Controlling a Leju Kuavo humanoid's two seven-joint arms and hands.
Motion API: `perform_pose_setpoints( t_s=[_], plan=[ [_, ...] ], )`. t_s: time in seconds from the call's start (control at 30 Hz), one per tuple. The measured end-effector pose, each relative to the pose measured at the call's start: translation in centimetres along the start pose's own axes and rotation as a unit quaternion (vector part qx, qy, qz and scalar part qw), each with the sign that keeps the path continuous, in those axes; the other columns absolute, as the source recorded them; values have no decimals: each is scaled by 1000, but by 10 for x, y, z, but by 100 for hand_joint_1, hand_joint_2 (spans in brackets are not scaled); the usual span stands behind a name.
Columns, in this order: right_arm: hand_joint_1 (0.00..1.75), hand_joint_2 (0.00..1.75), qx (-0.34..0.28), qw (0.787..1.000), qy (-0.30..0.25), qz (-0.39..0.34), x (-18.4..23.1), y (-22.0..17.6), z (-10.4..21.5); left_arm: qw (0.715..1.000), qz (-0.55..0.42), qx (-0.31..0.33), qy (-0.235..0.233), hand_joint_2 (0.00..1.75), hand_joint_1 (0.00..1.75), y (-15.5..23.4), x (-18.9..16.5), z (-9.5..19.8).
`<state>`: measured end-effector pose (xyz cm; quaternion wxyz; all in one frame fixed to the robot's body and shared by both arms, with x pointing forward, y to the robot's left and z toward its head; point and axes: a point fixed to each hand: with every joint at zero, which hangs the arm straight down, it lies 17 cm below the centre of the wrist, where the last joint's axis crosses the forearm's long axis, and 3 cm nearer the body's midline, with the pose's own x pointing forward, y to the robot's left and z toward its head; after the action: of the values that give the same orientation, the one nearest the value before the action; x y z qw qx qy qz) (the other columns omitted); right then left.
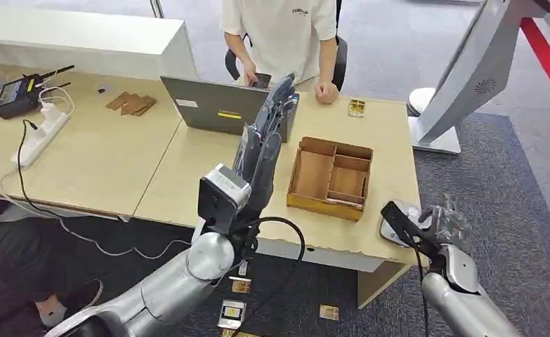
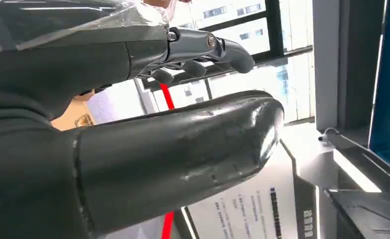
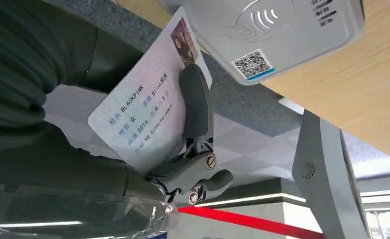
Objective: Pass the card to the sensor for recognition and then transmit it.
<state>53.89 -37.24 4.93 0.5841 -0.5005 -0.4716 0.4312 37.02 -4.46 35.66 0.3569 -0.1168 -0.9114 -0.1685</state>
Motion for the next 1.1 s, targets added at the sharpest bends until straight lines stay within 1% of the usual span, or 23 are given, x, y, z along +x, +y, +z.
perform_pose_setpoints(
  t_s=[0.7,1.1],
  plan=[
    [175,175,1,1000,8,-1,-2,5,1,1000,2,-1,0,0,0,-1,0,0],
    [175,175,-7,1000,13,-9,-4,2,0,1000,3,-6,0,0,0,-3,0,1]
  ],
)
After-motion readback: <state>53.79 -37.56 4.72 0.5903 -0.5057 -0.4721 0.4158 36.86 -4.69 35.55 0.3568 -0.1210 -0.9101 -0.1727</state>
